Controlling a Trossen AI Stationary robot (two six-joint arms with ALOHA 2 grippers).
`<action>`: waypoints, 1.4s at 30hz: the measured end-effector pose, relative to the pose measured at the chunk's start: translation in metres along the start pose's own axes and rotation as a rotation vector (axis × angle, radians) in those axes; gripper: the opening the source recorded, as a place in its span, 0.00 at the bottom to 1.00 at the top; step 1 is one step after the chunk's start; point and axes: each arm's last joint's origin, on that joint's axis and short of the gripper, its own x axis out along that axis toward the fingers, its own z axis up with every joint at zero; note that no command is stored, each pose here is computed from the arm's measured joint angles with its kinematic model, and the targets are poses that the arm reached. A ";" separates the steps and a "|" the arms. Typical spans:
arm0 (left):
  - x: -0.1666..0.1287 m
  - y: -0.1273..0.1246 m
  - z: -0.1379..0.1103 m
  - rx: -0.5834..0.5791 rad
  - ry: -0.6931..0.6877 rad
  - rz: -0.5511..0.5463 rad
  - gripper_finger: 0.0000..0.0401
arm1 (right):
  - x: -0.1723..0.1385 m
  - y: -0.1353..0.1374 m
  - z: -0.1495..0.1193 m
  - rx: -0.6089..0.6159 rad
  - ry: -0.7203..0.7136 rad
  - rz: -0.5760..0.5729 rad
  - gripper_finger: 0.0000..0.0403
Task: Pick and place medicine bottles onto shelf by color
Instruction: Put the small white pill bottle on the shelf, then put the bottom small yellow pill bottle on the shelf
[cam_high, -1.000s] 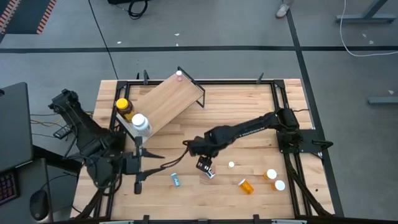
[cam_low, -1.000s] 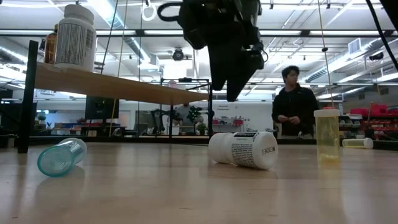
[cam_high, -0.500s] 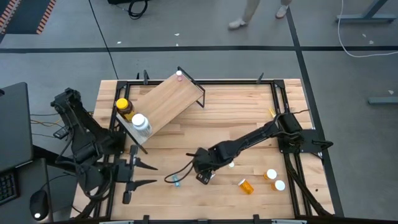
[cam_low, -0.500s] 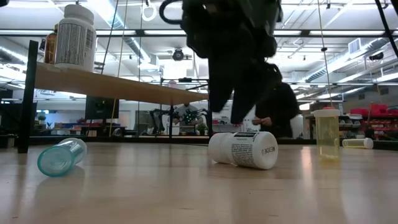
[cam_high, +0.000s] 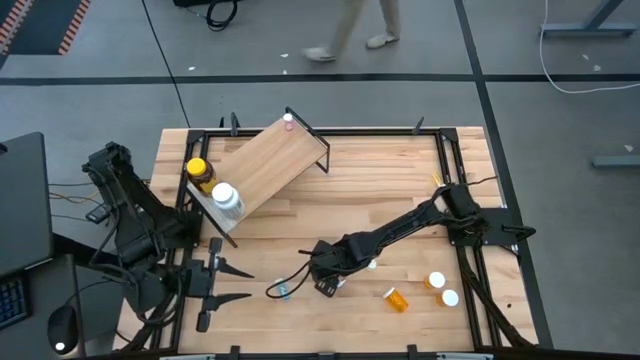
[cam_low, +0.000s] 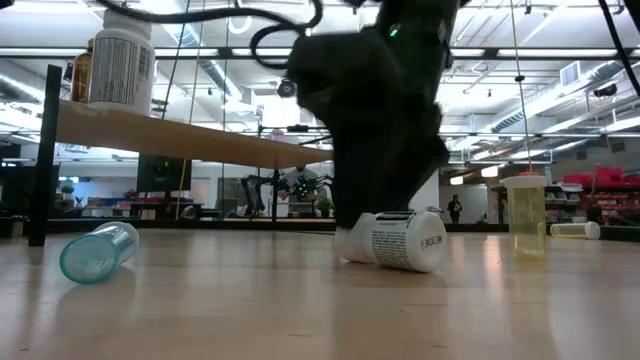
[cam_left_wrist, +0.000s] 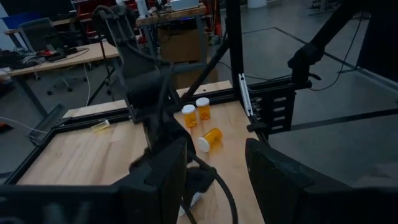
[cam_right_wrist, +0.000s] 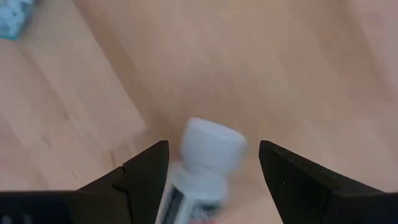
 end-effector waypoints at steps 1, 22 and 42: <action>0.000 0.000 0.000 0.000 0.000 0.000 0.43 | 0.002 0.000 0.000 -0.003 -0.001 0.002 0.64; 0.000 0.000 -0.001 -0.044 0.004 0.003 0.43 | 0.008 -0.008 -0.001 -0.074 0.140 0.014 0.58; 0.000 0.001 -0.005 -0.060 0.034 0.009 0.43 | -0.096 0.033 -0.027 -0.208 0.032 -0.325 0.57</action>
